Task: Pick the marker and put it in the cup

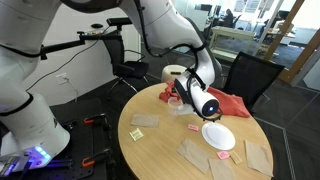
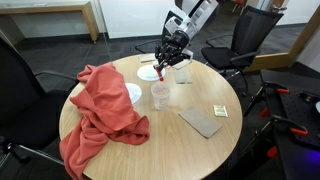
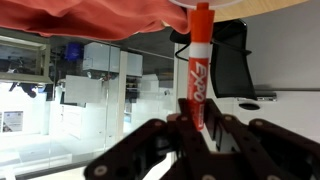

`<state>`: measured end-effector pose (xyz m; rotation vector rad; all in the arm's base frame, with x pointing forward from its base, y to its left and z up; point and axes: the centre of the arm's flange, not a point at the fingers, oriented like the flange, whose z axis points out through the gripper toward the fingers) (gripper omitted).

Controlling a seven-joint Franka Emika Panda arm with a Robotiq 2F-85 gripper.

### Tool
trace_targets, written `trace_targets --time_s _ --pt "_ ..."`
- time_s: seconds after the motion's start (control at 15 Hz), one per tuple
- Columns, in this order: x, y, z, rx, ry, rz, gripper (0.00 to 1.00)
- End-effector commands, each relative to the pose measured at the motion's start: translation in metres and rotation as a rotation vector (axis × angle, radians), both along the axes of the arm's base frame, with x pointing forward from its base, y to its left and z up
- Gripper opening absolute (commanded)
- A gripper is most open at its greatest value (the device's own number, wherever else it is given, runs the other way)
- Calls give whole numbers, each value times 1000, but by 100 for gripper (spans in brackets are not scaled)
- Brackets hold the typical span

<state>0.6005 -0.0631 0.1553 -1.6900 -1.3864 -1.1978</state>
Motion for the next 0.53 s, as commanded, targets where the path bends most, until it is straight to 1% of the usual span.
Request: trace_targets --time_s 0.0,0.2,0.27,0.47 --pt "1 2 -6 40 -59 -9 5" --pt "2 5 -8 53 -36 -3 5" --pt "3 2 -6 24 -22 -8 20" --pt "3 3 -6 25 -22 -6 20"
